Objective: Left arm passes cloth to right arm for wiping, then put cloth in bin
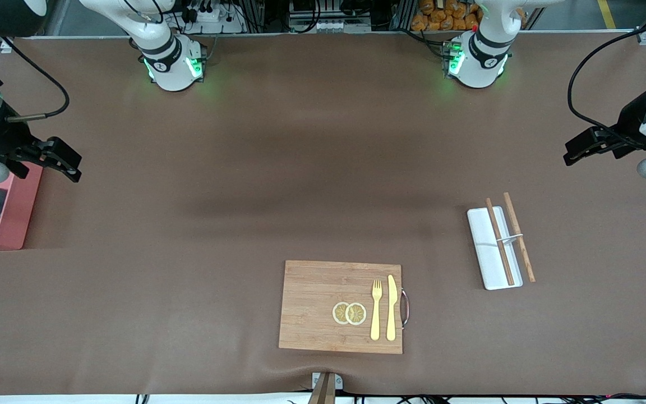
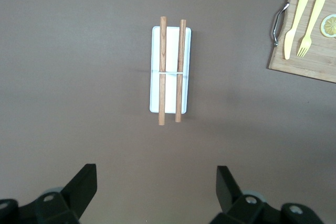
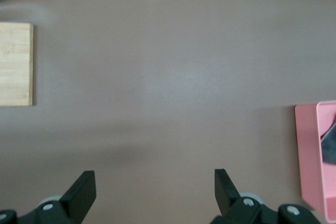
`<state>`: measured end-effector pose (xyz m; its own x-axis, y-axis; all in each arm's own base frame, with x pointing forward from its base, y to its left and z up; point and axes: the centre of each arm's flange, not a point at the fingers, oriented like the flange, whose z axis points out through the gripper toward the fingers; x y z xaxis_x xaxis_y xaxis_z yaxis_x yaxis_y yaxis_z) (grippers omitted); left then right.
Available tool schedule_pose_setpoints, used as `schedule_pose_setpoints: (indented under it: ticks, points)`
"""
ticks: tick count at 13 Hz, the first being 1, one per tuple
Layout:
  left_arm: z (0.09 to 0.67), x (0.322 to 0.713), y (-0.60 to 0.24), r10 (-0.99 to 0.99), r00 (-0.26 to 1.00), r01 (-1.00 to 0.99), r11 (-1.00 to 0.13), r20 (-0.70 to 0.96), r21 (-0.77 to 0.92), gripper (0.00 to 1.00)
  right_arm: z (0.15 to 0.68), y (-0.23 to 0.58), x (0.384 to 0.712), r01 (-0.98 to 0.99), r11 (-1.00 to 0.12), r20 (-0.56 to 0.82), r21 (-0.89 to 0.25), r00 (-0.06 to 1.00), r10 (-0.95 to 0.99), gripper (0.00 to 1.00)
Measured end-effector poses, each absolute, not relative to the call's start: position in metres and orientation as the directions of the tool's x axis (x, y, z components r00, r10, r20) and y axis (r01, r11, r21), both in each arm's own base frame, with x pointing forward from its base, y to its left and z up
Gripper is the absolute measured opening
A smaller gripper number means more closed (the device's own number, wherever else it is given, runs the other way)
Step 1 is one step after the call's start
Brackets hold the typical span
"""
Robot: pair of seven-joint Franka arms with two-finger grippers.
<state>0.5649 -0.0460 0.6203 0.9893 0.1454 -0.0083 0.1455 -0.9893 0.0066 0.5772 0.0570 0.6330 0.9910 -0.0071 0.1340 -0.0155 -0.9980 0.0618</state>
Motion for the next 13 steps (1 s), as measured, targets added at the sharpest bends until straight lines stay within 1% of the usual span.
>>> schedule_pose_setpoints:
  ticks: [13]
  points:
    - [0.6178,0.5647,-0.0467,0.144,0.989,0.144,-0.99,-0.014,0.005,1.0,0.6423,0.0655,0.5762,0.039,-0.996,0.149,0.075,0.988,0.05,1.0]
